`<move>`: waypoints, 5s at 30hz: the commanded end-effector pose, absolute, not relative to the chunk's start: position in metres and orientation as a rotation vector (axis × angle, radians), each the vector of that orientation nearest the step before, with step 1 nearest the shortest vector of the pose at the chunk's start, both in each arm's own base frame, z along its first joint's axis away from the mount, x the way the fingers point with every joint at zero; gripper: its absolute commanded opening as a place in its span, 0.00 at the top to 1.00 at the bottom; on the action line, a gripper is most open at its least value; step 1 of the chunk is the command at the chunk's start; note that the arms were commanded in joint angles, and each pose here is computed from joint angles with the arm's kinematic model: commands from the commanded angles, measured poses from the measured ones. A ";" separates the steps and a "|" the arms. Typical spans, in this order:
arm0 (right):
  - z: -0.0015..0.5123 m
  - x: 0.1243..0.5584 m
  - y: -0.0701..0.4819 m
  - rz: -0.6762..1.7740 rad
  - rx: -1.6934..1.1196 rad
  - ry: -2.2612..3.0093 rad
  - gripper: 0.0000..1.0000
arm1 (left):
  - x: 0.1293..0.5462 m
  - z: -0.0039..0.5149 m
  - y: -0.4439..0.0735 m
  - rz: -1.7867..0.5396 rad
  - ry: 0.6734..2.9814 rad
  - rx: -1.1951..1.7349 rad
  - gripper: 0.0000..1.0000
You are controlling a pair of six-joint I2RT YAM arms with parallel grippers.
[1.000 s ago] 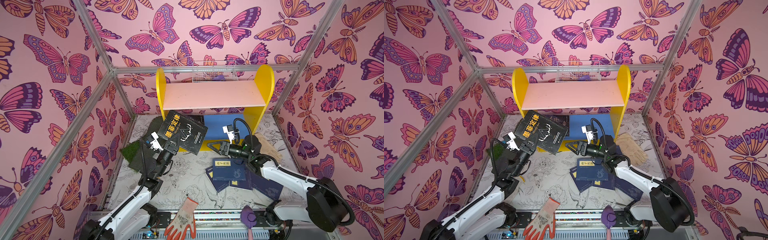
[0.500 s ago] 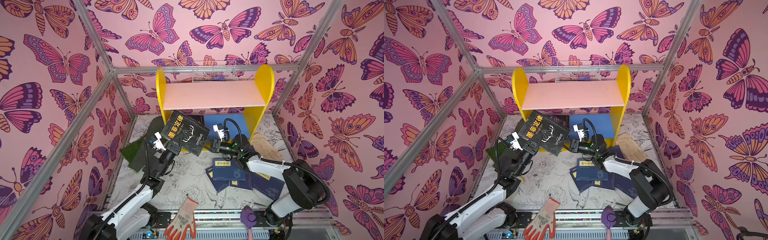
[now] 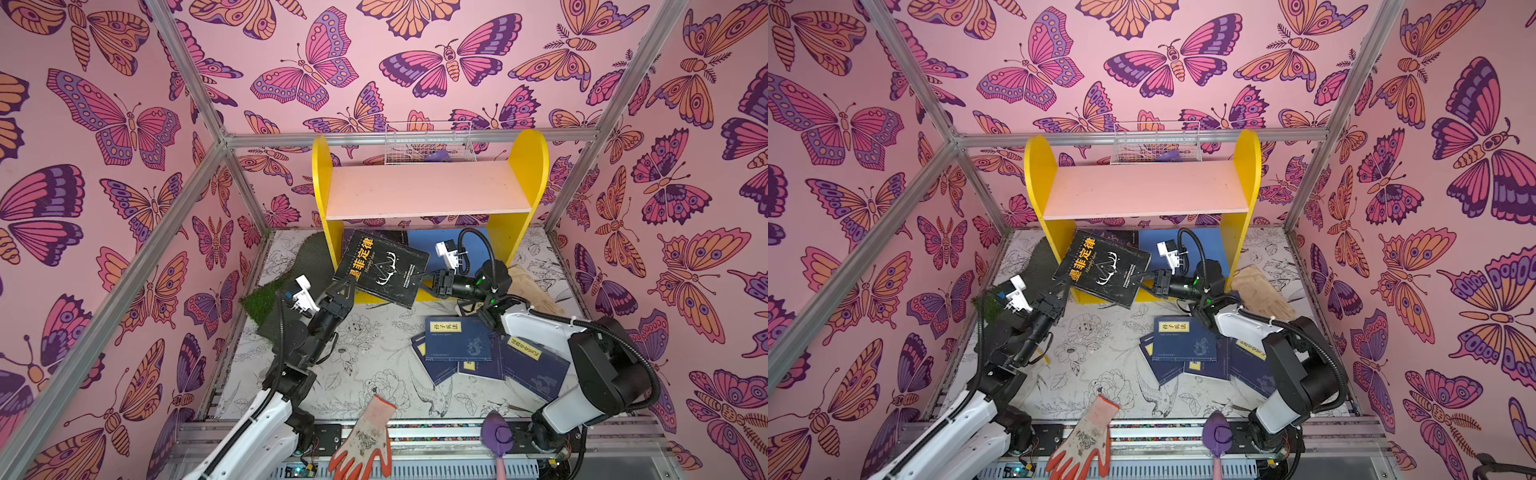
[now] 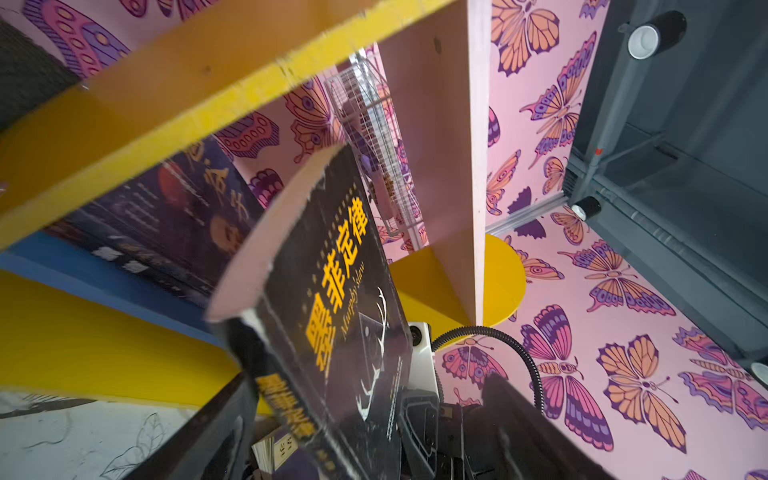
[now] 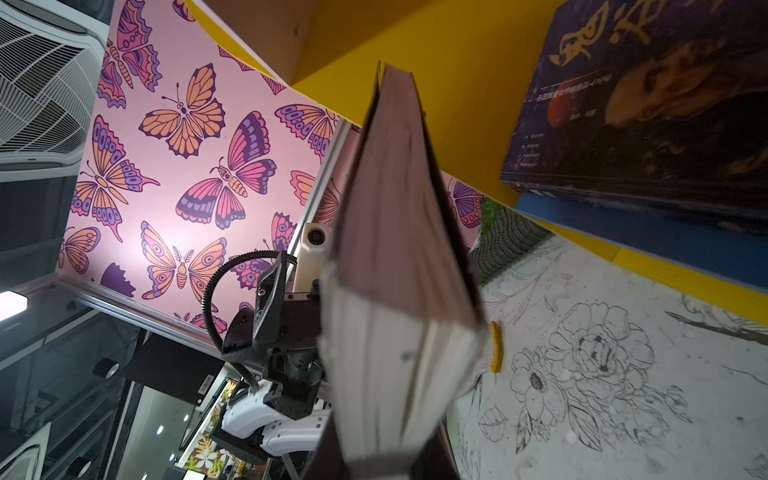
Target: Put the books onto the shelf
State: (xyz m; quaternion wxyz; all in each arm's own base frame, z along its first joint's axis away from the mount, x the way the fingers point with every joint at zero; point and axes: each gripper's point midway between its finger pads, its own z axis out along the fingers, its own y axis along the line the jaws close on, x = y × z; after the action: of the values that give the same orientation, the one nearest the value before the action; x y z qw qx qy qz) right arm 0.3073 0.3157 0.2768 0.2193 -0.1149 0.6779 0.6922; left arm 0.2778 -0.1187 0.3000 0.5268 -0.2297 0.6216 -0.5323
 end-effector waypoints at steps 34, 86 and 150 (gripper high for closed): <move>0.294 0.272 0.315 1.850 -0.654 1.976 0.77 | 0.254 0.289 -0.155 -1.468 1.772 -0.125 1.00; 0.329 0.349 0.310 1.737 -0.168 1.724 0.99 | 0.268 0.220 -0.060 -1.018 1.684 -0.828 0.30; 0.263 0.426 0.351 1.742 0.118 1.942 1.00 | 0.249 0.171 -0.059 -0.970 1.829 -0.927 0.26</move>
State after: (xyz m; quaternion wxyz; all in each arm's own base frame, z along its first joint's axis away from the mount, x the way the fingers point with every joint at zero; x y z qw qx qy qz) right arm 0.4431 0.3481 0.2289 0.2556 0.0814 0.7428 0.6134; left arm 0.2493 -0.0565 0.1713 0.4259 -0.3738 0.7300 -0.3820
